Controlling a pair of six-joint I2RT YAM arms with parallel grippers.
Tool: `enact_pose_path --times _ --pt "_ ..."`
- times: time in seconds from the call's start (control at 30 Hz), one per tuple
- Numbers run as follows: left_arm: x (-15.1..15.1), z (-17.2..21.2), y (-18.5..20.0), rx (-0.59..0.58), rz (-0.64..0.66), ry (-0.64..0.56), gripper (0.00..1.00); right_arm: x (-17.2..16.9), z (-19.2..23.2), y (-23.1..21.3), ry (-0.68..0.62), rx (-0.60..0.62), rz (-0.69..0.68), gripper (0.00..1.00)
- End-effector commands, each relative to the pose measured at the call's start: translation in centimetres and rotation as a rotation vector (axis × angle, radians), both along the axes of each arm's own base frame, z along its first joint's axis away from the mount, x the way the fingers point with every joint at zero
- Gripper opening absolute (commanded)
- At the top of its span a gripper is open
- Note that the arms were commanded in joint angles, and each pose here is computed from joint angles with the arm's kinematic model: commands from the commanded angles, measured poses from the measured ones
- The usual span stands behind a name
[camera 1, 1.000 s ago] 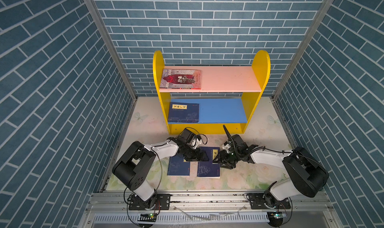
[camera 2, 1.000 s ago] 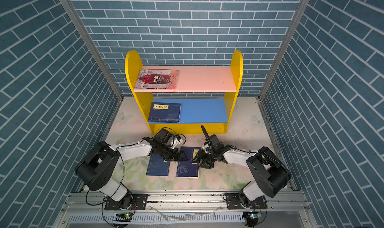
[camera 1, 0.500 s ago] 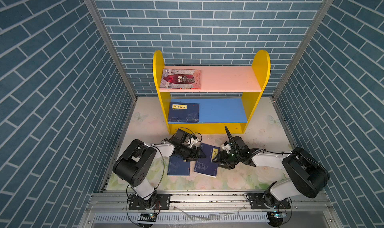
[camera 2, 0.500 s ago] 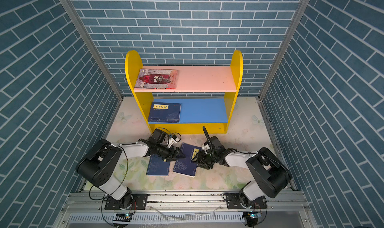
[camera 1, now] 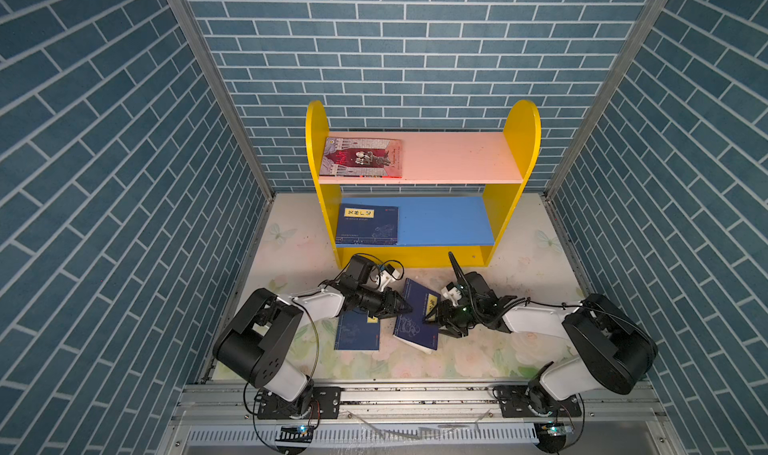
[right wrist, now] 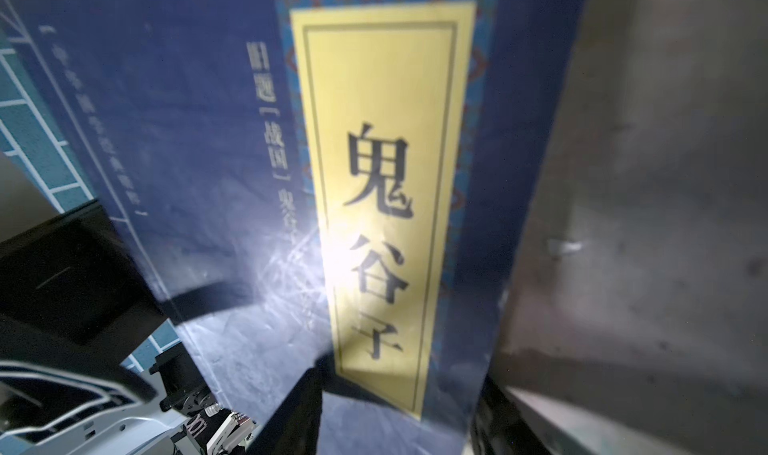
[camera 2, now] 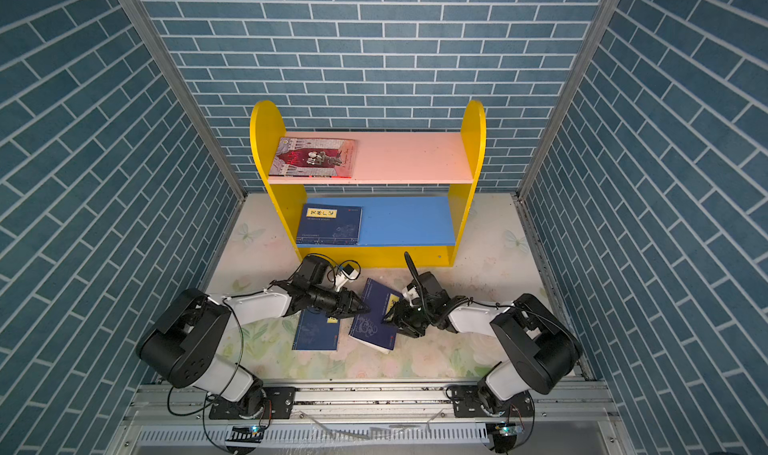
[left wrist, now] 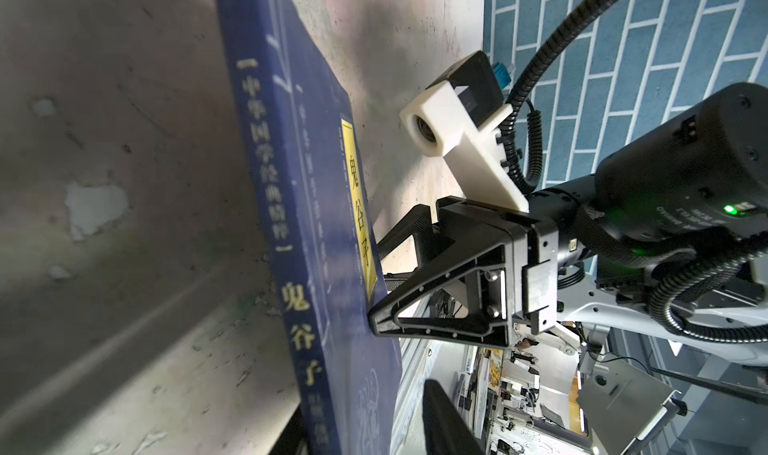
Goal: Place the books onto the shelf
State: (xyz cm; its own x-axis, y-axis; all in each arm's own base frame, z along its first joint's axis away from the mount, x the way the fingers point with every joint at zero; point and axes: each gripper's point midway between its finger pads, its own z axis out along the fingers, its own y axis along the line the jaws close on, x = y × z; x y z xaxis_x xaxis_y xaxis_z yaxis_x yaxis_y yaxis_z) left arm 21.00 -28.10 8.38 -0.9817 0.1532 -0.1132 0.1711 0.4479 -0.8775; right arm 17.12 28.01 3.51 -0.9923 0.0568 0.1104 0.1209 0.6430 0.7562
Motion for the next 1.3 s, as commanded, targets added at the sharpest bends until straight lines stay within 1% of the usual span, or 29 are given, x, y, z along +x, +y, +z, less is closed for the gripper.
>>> enact_pose_path --times 0.0,0.03,0.07,0.2,0.23,0.33,0.4,0.47,0.53,0.57,0.6,0.77,0.83,0.93,1.03,1.1,1.17,1.27 --pt "-0.9 0.6 -0.7 -0.038 -0.041 0.011 0.5 -1.3 -4.0 -3.4 0.072 -0.191 -0.073 0.57" --pt "-1.0 0.6 -0.8 -0.036 -0.049 0.01 0.53 -1.3 -4.0 -3.3 0.07 -0.191 -0.071 0.57" --pt "-1.1 0.4 -0.8 -0.029 -0.055 0.014 0.54 -1.3 -3.9 -3.3 0.068 -0.188 -0.071 0.57" --pt "-1.5 0.1 -1.0 -0.012 -0.069 0.019 0.54 -1.2 -3.7 -3.2 0.061 -0.183 -0.071 0.57" --pt "-1.4 0.1 -1.0 -0.01 -0.068 0.017 0.51 -1.2 -3.6 -3.2 0.061 -0.182 -0.07 0.57" --pt "-1.3 -0.3 -0.9 0.016 -0.061 0.016 0.4 -1.2 -3.6 -3.2 0.059 -0.182 -0.07 0.57" --pt "-1.3 -0.3 -0.9 0.018 -0.064 0.016 0.27 -1.2 -3.3 -3.2 0.054 -0.177 -0.068 0.57" --pt "-1.2 -0.3 -0.9 0.024 -0.06 0.019 0.19 -1.0 -3.0 -3.1 0.046 -0.174 -0.069 0.58" --pt "-1.1 -0.1 -0.9 0.027 -0.059 0.02 0.05 -0.9 -2.6 -3.2 0.033 -0.171 -0.075 0.58" --pt "-1.2 -0.2 -0.7 0.037 -0.058 0.026 0.01 -0.8 -2.4 -3.3 0.027 -0.172 -0.078 0.58" --pt "-1.0 0.4 -0.9 0.035 -0.068 0.012 0.0 -0.7 -2.0 -3.3 0.013 -0.17 -0.083 0.58" --pt "-1.8 2.8 0.0 0.061 -0.133 -0.088 0.0 -0.2 1.9 -4.6 -0.08 -0.162 -0.135 0.6" --pt "-2.5 4.7 0.2 0.033 -0.167 -0.15 0.0 -0.4 4.3 -5.3 -0.123 -0.139 -0.16 0.6" --pt "-3.7 7.5 0.5 -0.024 -0.214 -0.222 0.0 -1.4 6.8 -6.3 -0.146 -0.11 -0.18 0.61" --pt "-4.6 9.2 1.0 -0.027 -0.256 -0.251 0.0 -2.4 9.3 -6.5 -0.161 -0.046 -0.178 0.61" --pt "-4.3 10.4 1.0 -0.046 -0.225 -0.269 0.0 -2.5 11.1 -6.6 -0.188 -0.002 -0.189 0.62" --pt "-3.2 11.7 0.9 -0.07 -0.165 -0.269 0.0 -2.2 13.2 -6.3 -0.229 0.05 -0.203 0.62" --pt "-0.8 12.7 0.9 -0.079 -0.031 -0.227 0.0 -1.3 16.1 -5.8 -0.305 0.131 -0.231 0.63"
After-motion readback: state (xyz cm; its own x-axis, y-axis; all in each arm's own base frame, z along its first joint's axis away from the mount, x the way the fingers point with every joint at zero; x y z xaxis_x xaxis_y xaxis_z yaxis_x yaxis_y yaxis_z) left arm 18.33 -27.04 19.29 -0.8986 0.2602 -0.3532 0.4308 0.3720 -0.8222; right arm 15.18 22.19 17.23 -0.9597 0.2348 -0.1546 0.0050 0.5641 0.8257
